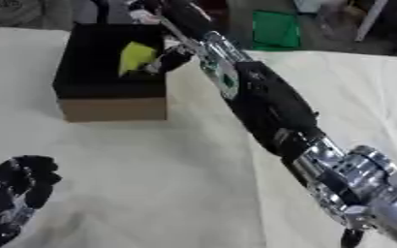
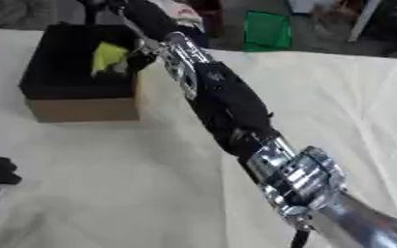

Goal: Pick up objects on the table and place them in the box.

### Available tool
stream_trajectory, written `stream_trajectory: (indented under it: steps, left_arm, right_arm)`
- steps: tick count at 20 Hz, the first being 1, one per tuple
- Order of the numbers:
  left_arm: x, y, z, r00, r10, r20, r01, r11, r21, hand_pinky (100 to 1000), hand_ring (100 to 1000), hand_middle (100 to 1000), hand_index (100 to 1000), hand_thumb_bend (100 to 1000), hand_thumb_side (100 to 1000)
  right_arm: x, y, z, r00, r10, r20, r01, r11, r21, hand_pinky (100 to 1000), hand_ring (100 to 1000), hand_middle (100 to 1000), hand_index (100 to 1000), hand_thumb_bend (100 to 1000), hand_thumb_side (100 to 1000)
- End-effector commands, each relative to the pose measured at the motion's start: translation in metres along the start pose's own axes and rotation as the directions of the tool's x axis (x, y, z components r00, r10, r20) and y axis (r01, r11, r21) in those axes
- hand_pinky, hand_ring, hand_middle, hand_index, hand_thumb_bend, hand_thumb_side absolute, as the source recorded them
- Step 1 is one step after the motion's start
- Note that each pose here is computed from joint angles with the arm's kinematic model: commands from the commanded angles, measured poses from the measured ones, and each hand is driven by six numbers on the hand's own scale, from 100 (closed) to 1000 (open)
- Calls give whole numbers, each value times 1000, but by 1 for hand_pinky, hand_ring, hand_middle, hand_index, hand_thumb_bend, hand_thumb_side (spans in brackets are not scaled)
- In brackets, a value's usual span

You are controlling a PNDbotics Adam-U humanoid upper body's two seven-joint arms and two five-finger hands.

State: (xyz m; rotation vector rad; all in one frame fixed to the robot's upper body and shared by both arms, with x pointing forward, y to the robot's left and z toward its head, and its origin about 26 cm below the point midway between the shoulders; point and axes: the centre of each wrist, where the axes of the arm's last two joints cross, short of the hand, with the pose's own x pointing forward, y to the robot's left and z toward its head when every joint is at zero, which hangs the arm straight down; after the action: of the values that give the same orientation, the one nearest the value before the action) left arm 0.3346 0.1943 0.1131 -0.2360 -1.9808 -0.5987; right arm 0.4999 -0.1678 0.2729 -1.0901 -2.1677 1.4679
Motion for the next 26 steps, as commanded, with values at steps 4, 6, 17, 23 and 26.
stream_trajectory:
  steps: [4,6,17,23,26]
  left_arm:
    - [7,0,-3,1000,-2,28,2,1000,-6,680,599,595,703,600,548]
    - [6,0,-2,1000,-2,24,2,1000,-2,680,599,595,703,600,548]
    - [-3,7,11,1000,-6,-16,6,998,60,680,600,595,701,601,543]
    - [-6,13,17,1000,-10,-29,13,993,114,680,600,595,701,603,538]
    - [-7,16,19,999,-13,-37,18,990,138,679,600,596,701,602,539]
  right_arm:
    - [10,-27,-13,996,41,83,-38,998,-41,773,822,821,890,778,199]
    - [11,-30,-12,997,8,79,-4,998,-60,756,813,804,888,764,167]
    - [25,-88,6,909,-407,86,416,887,-199,686,771,740,879,577,159]
    - [34,-129,45,834,-538,122,549,784,-289,651,733,695,868,494,192]
    - [35,-137,68,793,-598,115,598,727,-336,630,712,677,863,410,223]
